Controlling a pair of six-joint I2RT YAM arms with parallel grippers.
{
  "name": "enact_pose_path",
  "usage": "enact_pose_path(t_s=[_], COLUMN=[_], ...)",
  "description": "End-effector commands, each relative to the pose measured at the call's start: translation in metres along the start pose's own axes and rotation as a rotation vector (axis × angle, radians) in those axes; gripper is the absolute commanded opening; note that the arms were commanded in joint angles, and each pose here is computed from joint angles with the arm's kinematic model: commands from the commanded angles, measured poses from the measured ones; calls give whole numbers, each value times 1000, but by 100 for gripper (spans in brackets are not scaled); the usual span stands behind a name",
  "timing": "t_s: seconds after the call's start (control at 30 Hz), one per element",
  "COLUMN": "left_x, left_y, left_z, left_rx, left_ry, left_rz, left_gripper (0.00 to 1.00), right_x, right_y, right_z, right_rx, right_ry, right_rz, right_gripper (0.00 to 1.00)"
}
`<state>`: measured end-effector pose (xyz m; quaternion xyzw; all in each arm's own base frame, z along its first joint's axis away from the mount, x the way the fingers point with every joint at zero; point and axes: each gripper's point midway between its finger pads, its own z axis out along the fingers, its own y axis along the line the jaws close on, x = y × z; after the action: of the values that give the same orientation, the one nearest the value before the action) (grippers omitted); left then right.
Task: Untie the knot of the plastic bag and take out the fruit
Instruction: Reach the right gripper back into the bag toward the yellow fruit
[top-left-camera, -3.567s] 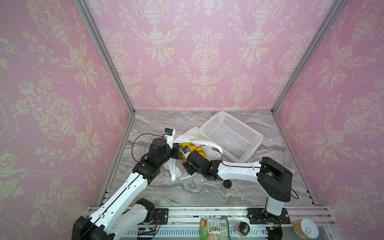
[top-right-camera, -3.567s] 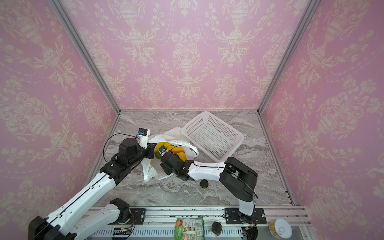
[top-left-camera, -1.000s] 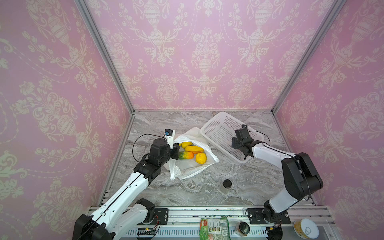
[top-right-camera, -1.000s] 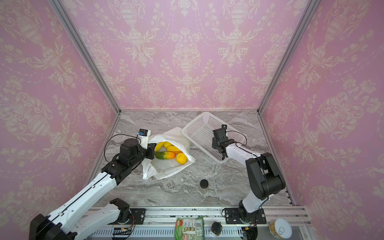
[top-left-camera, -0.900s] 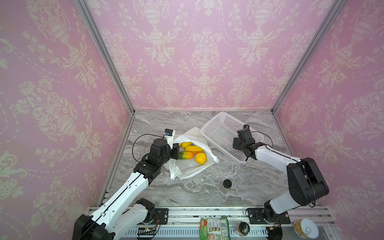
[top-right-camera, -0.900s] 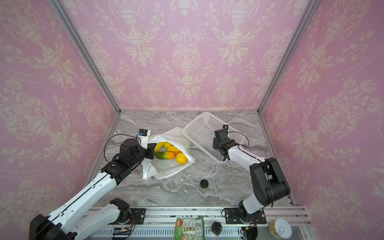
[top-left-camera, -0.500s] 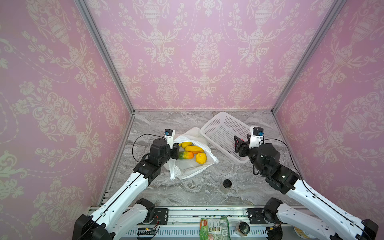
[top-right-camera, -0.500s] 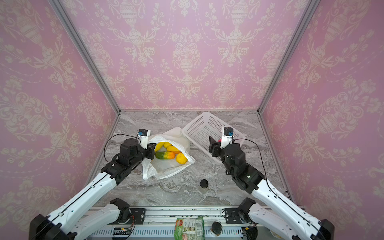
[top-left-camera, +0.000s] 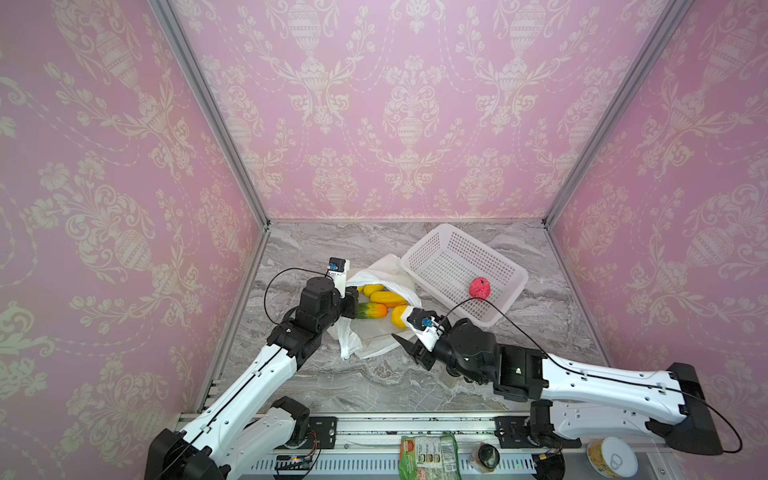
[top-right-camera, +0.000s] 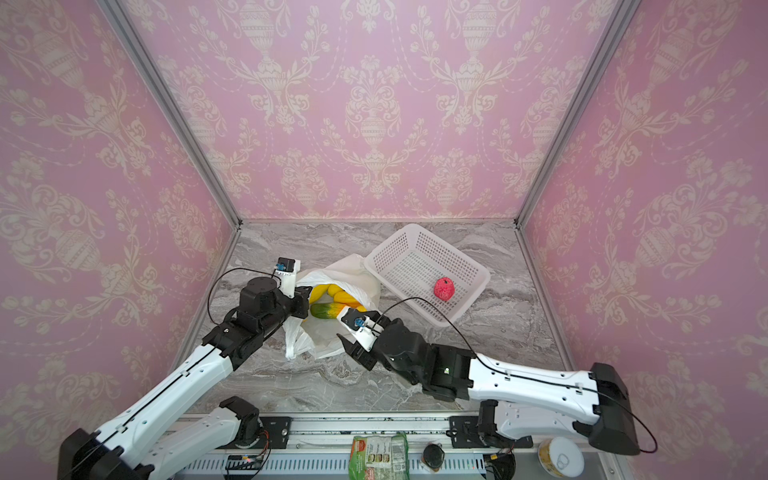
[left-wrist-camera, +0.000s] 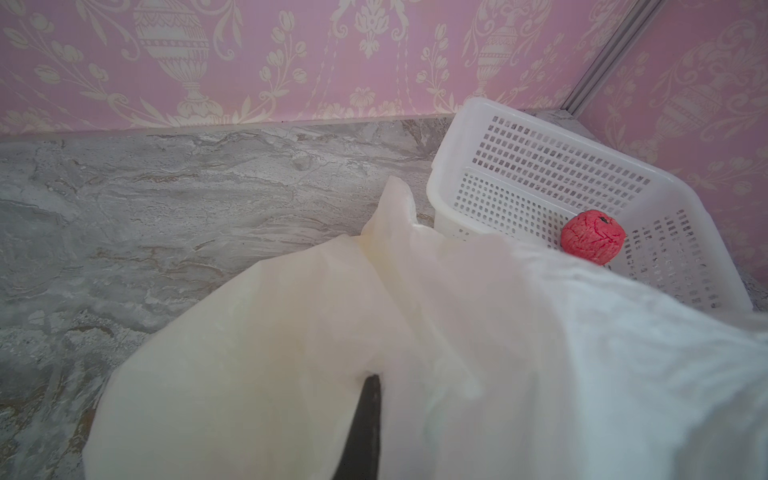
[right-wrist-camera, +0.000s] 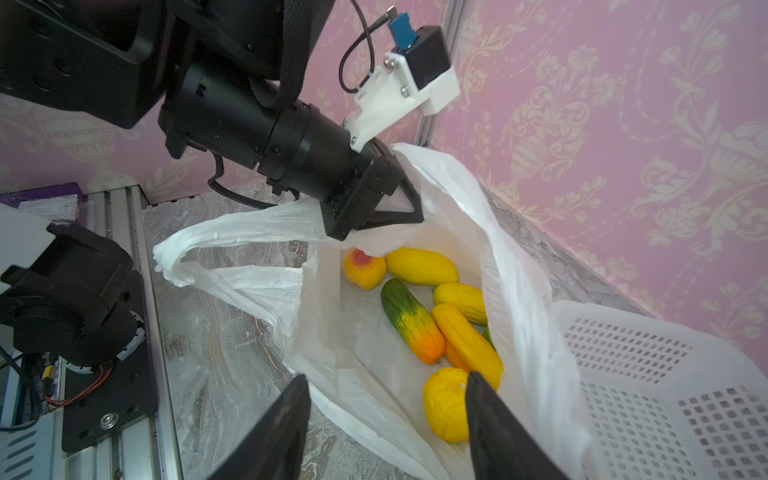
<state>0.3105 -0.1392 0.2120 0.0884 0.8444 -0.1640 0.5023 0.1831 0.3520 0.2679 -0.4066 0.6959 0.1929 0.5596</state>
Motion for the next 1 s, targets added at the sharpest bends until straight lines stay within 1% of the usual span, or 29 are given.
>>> enact_pose_path(t_s=[0.0,0.07,0.17,0.23,0.4,0.43,0.5,0.63,0.7,0.8,0.97], left_x=[5,5,3,3,4,3,3,5,6,5,6], left_y=[3,3,2,2,2,2,1,1,2,2,2], left_z=[1,0,-2,-3,-2,-2,-2,-1,1,1,3], left_rx=[-15,-18,-12,-7,-8,-7,-4,-3,-7,-9,-7], left_ry=[2,1,-11,-16,-9,-10,-11,-8,-1,0,0], left_rz=[-15,-15,-17,-17,-18,-17,-18,-18,-17,-17,-17], left_gripper=[1,0,1,2,1,1,1,2,1,1,1], right_x=[3,15,36,55,99,106,116,132,140,148,152], right_y=[15,15,7,-3,-24,-28,-35,-42,-47,-59,-85], right_z=[27,41,59,69,98,104,113,126,132,137,137], right_rx=[-28,-13,-25,-5,84,101,130,172,195,242,407], right_ry=[25,43,76,94,162,182,217,268,282,316,359], right_rz=[-47,-41,26,62,86,90,101,95,109,142,127], right_gripper=[55,55,55,56,57,59,62,63,66,75,85])
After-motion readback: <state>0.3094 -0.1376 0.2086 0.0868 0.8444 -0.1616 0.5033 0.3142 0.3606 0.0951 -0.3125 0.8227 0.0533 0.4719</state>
